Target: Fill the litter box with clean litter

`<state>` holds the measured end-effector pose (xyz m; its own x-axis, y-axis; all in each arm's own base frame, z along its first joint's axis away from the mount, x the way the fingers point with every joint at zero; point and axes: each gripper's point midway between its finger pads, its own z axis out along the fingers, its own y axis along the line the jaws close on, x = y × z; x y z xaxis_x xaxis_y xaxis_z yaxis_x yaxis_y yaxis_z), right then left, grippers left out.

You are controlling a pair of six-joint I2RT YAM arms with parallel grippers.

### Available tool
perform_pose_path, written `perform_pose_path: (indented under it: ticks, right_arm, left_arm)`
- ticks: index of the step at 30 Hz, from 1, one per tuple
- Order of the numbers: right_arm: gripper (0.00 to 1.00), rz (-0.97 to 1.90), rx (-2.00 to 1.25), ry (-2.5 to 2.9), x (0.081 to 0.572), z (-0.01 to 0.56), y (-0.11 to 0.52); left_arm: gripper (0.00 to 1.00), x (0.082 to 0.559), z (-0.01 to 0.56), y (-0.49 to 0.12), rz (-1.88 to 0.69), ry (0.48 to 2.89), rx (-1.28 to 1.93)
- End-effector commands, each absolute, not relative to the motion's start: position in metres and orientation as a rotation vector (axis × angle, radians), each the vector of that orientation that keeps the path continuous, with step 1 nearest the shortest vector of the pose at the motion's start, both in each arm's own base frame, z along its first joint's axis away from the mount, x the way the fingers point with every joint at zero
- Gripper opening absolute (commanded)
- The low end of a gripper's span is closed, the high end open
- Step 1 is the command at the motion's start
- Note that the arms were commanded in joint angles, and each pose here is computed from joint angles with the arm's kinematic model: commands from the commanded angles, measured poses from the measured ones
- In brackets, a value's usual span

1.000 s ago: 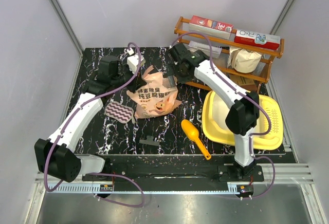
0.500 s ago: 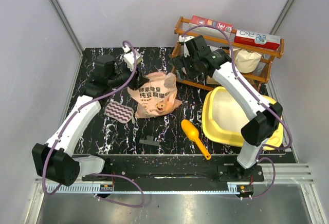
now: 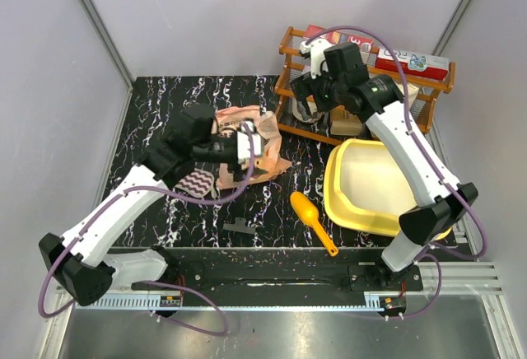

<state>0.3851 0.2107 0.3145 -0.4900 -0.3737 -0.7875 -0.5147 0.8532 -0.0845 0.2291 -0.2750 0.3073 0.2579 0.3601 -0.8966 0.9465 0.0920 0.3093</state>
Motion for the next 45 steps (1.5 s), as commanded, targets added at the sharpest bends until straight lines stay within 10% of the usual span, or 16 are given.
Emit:
perform_pose_path:
  ticks: [1,23,45]
  right_arm:
    - [1.00,0.175,-0.598,2.013,0.375,0.367,0.182]
    - [1.00,0.272,-0.422,2.016,0.364,0.391,0.100]
    - [1.00,0.293,-0.381,2.050,0.340,0.377,0.096]
  left_arm:
    - [0.77,0.208,0.266,-0.297,-0.607,1.099,1.800]
    - [0.74,0.177,0.105,-0.422,-0.833,0.828,2.299]
    - [0.58,0.184,0.016,-0.396,-0.664,0.870,2.496]
